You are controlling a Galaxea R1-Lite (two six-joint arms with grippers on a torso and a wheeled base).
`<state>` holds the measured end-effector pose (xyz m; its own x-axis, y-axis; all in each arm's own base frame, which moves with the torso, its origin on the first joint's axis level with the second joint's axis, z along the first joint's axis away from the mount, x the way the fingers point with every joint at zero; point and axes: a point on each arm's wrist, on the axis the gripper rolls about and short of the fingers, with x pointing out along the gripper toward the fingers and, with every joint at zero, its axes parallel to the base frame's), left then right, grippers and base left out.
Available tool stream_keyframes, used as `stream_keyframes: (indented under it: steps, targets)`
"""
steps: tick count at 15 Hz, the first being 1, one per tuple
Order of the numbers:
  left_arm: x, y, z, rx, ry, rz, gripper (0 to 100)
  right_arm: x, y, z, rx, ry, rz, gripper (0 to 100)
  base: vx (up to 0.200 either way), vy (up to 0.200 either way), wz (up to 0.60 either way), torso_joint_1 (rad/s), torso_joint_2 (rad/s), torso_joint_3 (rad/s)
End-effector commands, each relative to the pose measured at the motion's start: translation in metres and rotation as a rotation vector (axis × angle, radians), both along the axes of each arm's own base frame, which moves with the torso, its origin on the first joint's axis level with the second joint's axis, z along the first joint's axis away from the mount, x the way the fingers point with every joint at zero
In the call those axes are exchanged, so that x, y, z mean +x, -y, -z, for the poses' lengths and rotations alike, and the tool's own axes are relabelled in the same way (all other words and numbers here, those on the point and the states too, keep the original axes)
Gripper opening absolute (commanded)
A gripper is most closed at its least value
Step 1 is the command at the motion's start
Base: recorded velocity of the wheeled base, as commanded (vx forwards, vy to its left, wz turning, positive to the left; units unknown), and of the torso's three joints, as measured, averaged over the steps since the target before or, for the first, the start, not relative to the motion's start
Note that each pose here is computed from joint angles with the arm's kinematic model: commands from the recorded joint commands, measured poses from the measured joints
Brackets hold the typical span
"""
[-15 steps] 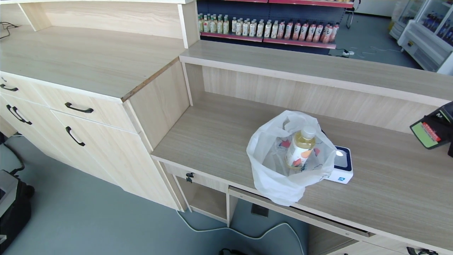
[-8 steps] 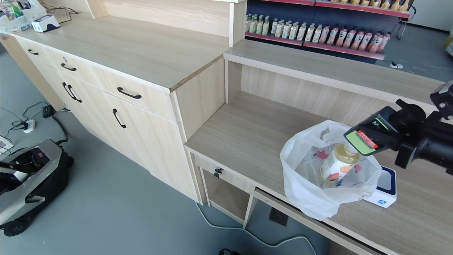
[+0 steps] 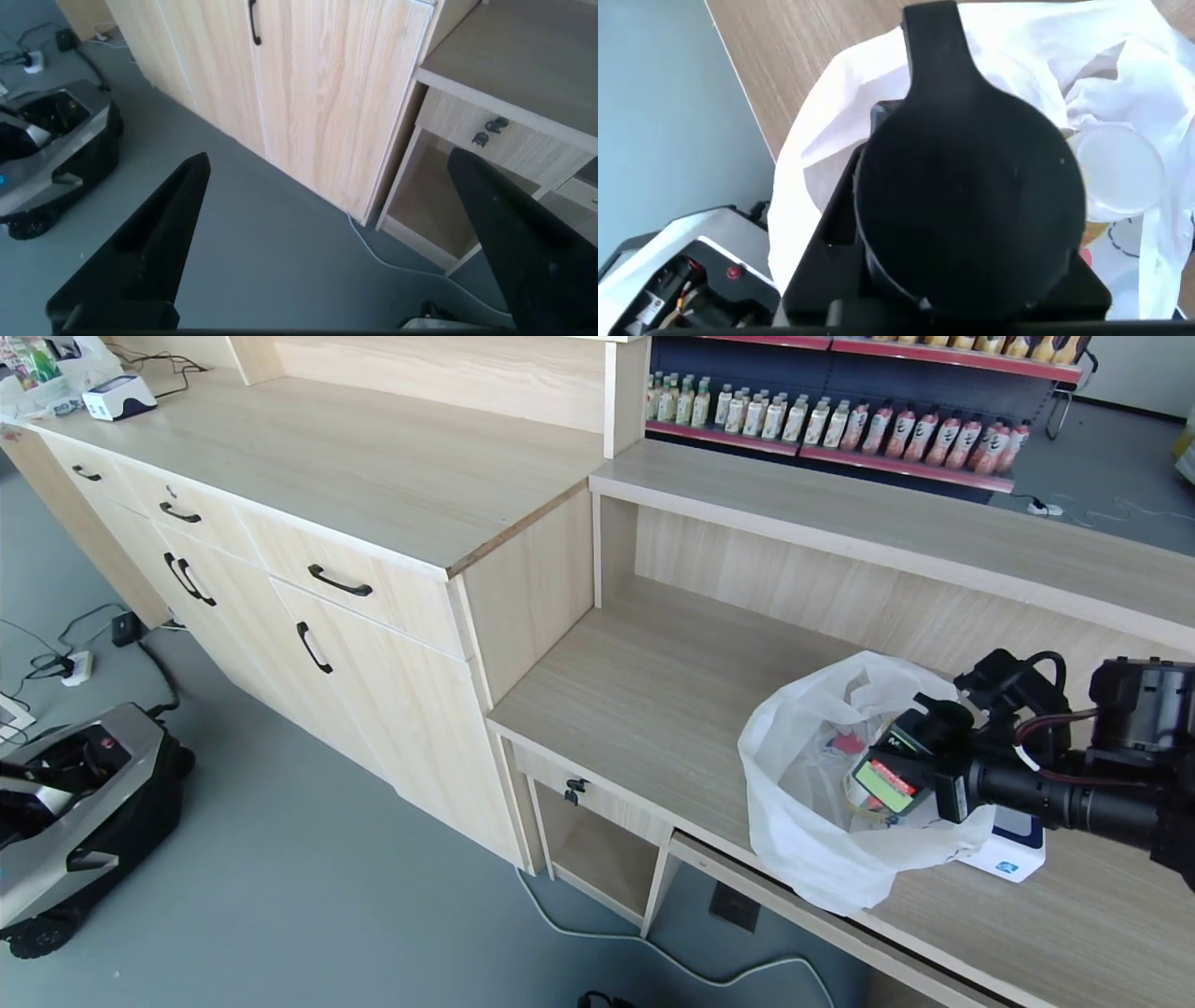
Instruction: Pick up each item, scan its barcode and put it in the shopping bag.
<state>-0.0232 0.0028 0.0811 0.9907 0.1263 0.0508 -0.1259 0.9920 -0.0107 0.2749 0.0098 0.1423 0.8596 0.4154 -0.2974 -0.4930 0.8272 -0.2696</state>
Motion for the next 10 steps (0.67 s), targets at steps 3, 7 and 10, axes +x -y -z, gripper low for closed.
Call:
stream_keyframes:
  steps: [3, 7, 10]
  targets:
    - [0.000, 0.000, 0.000, 0.000, 0.001, -0.001, 100, 0.004, 0.006, 0.060, -0.018, -0.118, 0.009, 0, 0.000, 0.000, 0.00, 0.000, 0.00, 0.000]
    - [0.000, 0.000, 0.000, 0.000, 0.001, -0.001, 100, 0.018, 0.006, 0.081, -0.016, -0.101, 0.008, 0, 0.000, 0.000, 0.00, 0.000, 0.00, 0.000]
    - [0.000, 0.000, 0.000, 0.000, 0.001, 0.001, 100, 0.022, 0.007, 0.091, -0.016, -0.112, 0.011, 100, 0.000, 0.000, 0.00, 0.000, 0.00, 0.000]
